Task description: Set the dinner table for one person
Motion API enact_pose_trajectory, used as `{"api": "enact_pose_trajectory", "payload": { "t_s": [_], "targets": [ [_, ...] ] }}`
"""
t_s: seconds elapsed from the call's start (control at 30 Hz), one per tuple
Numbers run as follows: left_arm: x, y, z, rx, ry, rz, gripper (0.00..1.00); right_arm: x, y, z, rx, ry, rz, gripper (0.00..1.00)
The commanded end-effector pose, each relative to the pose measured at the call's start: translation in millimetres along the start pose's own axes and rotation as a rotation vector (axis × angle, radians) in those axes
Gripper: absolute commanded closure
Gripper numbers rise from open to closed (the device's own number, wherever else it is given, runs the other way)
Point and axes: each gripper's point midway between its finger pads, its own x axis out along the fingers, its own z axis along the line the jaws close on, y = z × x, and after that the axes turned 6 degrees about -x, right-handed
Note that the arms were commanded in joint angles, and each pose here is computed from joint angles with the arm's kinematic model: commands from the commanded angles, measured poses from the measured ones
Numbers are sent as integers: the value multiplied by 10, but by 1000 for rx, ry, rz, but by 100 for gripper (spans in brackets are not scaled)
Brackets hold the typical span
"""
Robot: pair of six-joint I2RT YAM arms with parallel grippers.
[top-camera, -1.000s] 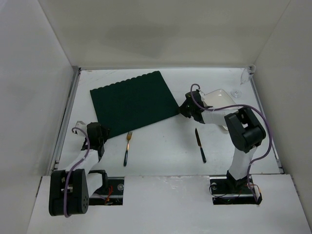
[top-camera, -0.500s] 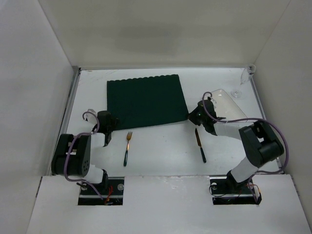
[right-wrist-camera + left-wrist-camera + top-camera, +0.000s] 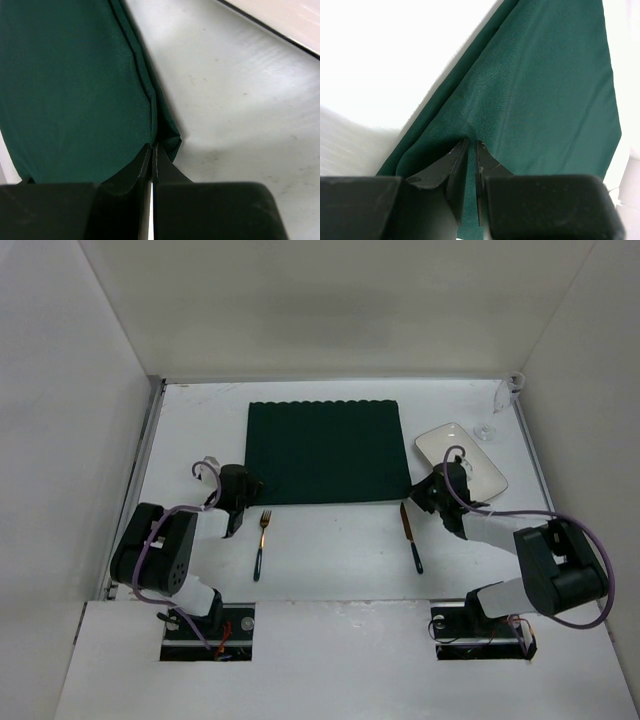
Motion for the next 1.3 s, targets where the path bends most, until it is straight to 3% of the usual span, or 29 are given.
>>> {"api": "enact_pose_trajectory", "payload": {
  "t_s": [0.0,0.5,0.57,0.63,0.73,0.87,1.07,1.27],
  "targets": [
    [-87,62,113,46,-15,21,91,-37,-91,6,3,-30,-39,95],
    [-475,155,458,103,-65,56,92,-148,-15,-97,-2,-12,-34,92],
    [-501,145,474,103,-67,54,92,-160,-30,-78,-9,-16,-37,86],
    [-521,117,452,100,-59,48,90,-177,-65,-24,-27,-26,-44,70],
    [-567,43,304,93,-15,27,83,-252,-179,78,-63,-40,-72,49],
    [-679,-101,-61,100,92,-23,67,-415,-426,173,-99,-33,-150,37],
    [-870,-230,-584,128,249,-85,50,-680,-922,-100,-21,64,-321,36],
    [-886,-83,-703,215,345,-99,43,-850,-1293,-965,102,318,-476,43]
  ]
}}
